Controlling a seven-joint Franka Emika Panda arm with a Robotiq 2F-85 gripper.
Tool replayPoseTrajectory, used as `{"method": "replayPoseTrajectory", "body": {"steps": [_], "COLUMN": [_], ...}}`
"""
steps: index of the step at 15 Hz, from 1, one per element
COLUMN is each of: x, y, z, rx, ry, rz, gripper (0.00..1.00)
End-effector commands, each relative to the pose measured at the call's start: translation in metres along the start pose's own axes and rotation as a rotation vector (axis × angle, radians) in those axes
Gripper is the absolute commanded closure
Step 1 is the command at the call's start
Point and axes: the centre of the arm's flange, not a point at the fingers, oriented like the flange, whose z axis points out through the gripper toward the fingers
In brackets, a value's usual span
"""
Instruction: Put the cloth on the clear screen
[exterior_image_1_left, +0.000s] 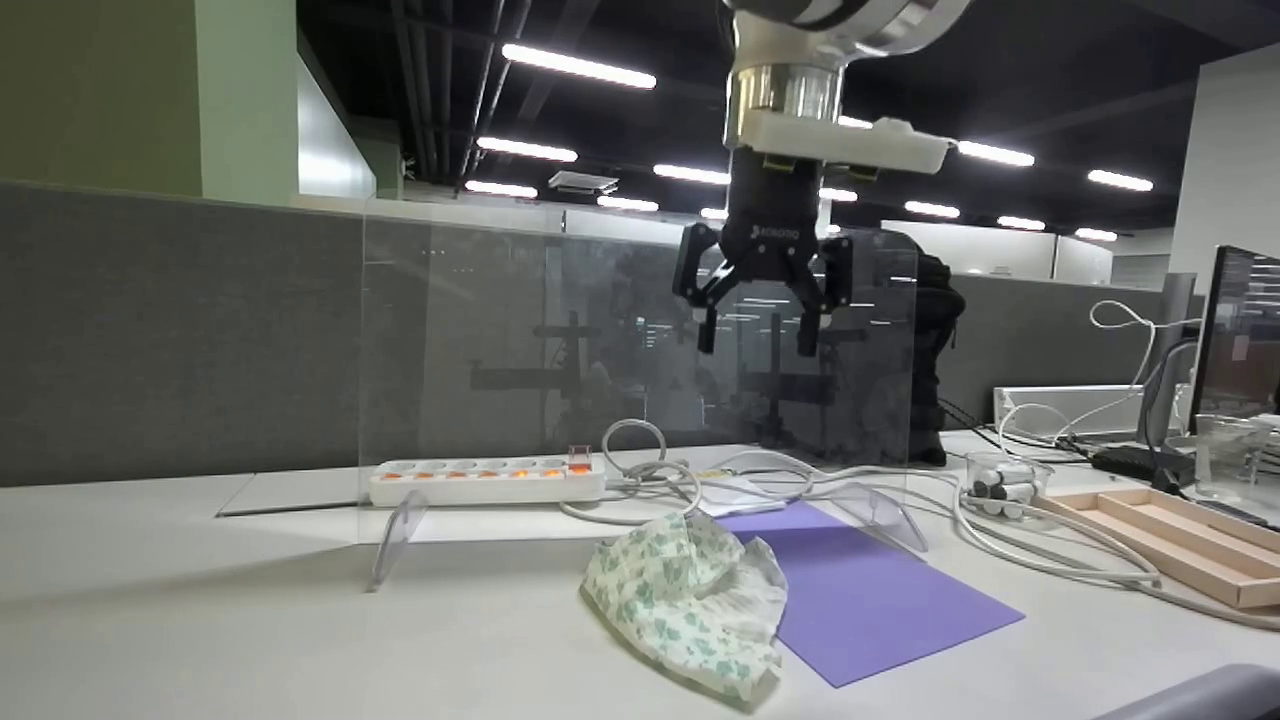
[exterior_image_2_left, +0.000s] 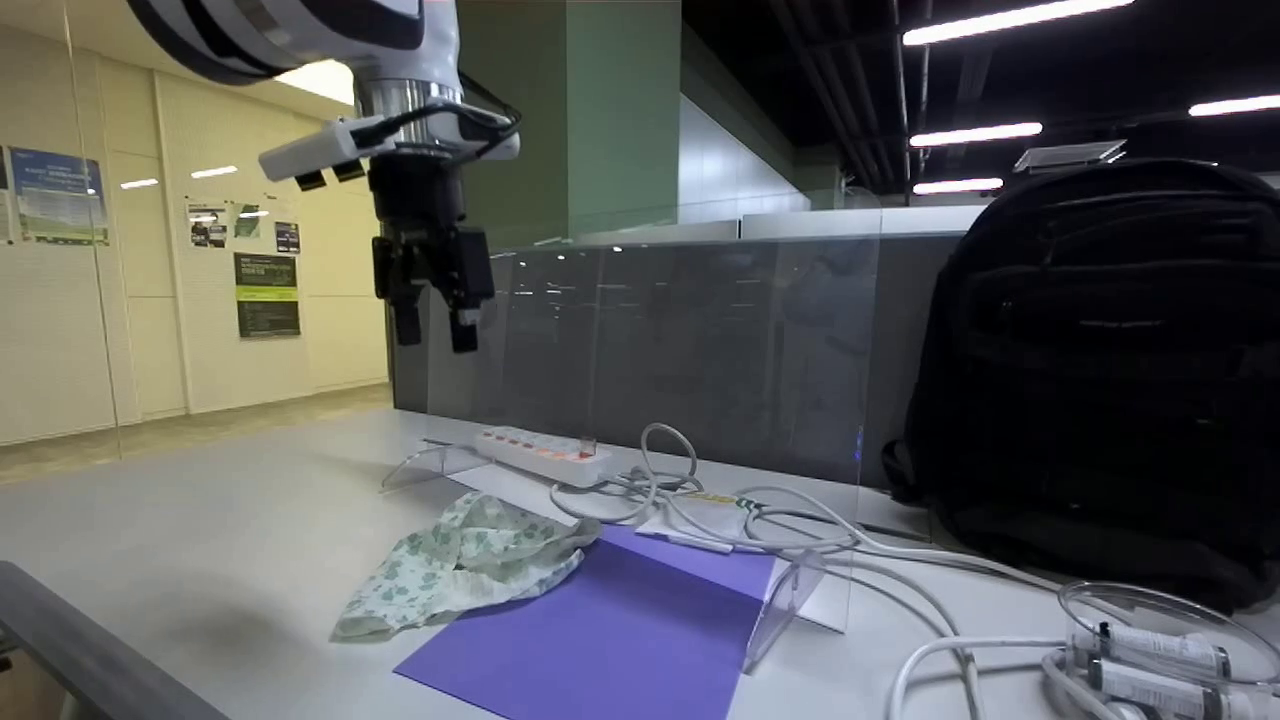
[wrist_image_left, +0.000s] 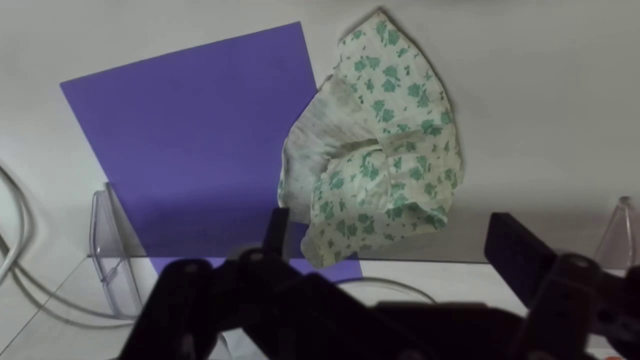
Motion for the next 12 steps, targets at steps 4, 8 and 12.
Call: {"method": "replayPoseTrajectory", "body": {"steps": [4,8,12], "x": [0.009,0.013,0.025], "y": [0.0,-0.007,-0.01], "z": [0.011,0.032,0.066], "rx": [0.003,-0.017,-0.024], "ry": [-0.02,-0.034,-0.012], "rz": [0.018,0.014,0.009], "gripper": [0.0,0.0,0.0]}}
